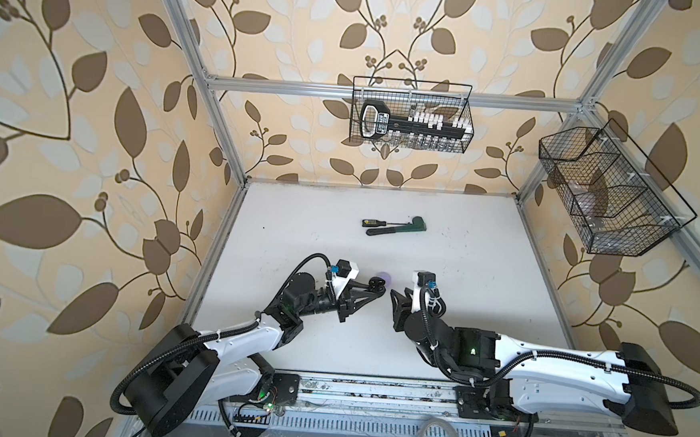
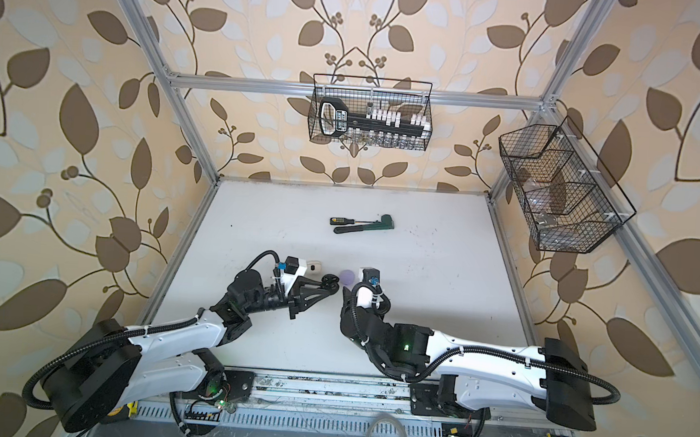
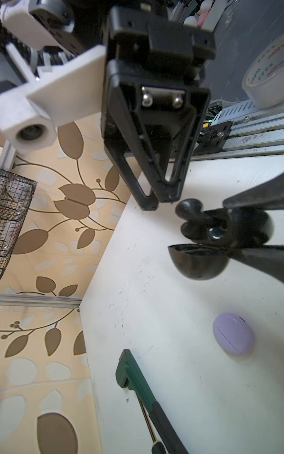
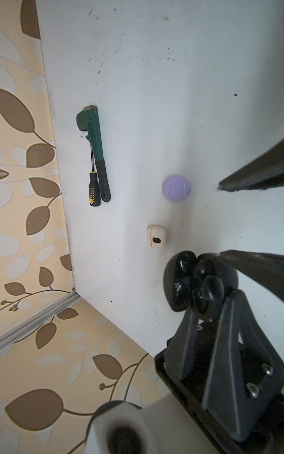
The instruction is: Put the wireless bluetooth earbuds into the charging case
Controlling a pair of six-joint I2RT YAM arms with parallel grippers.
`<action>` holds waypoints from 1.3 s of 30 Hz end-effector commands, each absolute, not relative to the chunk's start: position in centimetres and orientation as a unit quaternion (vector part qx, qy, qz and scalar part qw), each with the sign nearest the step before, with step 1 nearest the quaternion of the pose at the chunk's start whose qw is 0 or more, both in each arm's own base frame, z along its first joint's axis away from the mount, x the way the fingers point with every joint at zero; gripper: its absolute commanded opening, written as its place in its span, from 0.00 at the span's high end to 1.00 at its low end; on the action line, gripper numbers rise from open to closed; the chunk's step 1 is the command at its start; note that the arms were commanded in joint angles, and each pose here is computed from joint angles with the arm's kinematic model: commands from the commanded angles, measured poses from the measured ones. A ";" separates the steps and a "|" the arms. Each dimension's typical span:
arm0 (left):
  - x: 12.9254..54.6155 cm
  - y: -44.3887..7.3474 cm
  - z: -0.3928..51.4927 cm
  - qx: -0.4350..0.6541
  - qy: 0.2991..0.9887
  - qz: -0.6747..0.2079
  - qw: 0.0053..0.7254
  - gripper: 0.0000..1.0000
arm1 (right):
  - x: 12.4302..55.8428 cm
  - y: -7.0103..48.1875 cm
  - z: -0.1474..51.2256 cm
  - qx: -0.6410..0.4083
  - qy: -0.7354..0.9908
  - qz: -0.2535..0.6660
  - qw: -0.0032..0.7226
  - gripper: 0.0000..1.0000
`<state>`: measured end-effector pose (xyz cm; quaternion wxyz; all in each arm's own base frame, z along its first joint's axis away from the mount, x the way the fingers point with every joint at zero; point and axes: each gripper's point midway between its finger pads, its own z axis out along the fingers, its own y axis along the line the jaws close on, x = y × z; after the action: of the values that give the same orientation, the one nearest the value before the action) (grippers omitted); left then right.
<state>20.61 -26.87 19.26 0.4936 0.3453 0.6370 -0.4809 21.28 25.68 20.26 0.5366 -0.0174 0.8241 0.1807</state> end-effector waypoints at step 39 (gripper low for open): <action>19.4 -27.0 21.6 0.378 0.584 -0.483 0.531 1.00 | 21.3 27.3 21.2 -0.013 0.819 0.202 0.537 0.58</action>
<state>20.37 -26.90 19.79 0.5047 0.3566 0.6238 -0.4785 21.03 27.78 20.18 0.5296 -0.0313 0.8238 0.1997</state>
